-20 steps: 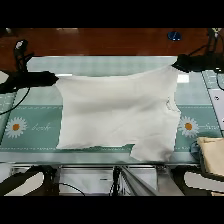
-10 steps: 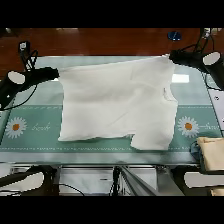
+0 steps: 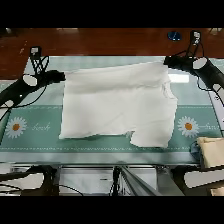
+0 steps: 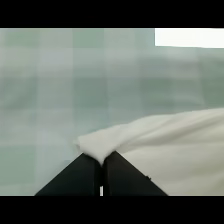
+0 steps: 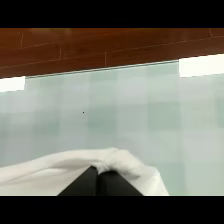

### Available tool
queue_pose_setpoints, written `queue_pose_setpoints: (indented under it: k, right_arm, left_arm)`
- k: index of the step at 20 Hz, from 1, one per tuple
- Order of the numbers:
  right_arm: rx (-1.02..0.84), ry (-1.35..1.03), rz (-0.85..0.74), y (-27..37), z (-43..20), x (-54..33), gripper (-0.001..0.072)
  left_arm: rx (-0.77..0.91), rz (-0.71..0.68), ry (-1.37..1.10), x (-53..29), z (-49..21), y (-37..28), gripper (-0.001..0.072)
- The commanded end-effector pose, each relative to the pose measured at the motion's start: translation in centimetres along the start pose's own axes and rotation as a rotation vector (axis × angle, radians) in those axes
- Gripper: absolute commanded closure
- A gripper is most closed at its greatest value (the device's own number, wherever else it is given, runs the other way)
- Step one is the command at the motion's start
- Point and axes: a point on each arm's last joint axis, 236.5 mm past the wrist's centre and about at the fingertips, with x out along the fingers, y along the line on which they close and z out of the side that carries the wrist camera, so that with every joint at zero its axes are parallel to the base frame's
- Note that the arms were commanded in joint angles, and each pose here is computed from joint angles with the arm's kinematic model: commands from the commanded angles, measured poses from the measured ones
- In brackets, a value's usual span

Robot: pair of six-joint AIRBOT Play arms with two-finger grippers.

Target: Fold the shirts.

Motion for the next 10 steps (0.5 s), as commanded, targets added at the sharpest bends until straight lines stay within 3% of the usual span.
queue_pose_setpoints:
  k: [1,6,10]
  right_arm:
    - [-0.048,0.091,0.033,1.2,-1.3,-1.6,0.0689]
    - [-0.098,0.431,-0.130,-2.3,-7.6,-6.4,0.0689]
    - [-0.043,0.563,-0.096,-1.6,-11.5,-5.7,0.0689]
  left_arm:
    - [0.049,-0.070,0.089,-1.4,-1.1,-0.7,0.0678]
    - [-0.033,-0.194,0.295,-5.5,-3.8,-0.4,0.0678]
    - [-0.087,-0.250,0.427,-4.9,-7.5,-2.6,0.0678]
